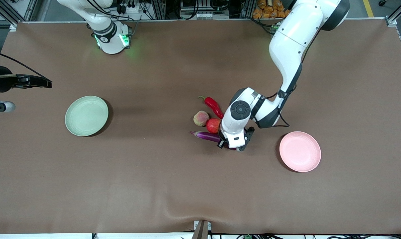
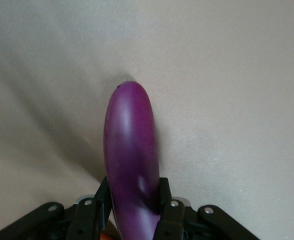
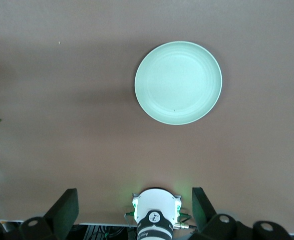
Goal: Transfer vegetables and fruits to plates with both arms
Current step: 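Carry the eggplant to the pink plate while the right gripper reaches out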
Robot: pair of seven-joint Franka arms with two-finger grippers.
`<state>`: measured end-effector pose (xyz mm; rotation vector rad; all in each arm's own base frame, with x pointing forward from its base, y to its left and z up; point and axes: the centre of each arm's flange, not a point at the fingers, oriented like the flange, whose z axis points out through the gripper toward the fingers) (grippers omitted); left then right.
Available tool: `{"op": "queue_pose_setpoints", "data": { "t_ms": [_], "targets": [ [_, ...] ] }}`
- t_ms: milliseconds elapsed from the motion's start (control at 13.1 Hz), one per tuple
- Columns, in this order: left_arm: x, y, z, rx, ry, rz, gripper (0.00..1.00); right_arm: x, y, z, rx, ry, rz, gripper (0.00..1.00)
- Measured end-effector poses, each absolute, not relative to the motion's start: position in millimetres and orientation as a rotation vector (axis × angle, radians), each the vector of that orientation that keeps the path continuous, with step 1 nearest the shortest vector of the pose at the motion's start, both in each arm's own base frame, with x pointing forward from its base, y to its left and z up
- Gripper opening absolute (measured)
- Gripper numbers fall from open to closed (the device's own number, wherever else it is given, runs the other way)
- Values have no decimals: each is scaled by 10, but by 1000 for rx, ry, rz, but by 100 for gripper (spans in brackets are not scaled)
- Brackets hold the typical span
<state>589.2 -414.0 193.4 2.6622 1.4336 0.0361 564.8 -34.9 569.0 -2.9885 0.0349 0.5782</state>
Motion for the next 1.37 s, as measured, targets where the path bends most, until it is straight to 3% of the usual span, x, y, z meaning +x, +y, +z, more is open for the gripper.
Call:
{"op": "queue_pose_setpoints", "data": {
  "t_ms": [382, 687, 992, 1374],
  "targets": [
    [6449, -3933, 2837, 2686, 1270, 298, 41, 5707, -341, 5435, -2952, 84, 655, 100],
    [6999, -2809, 3492, 2746, 1216, 373, 37, 5891, -83, 5134, -2885, 252, 672, 100],
    [7040, -1947, 3618, 3009, 957, 145, 37, 6007, 623, 4945, -2758, 532, 743, 100],
    [6730, -1254, 3097, 3204, 504, -177, 37, 5891, 2223, 4462, -2789, 854, 698, 100]
  ]
}}
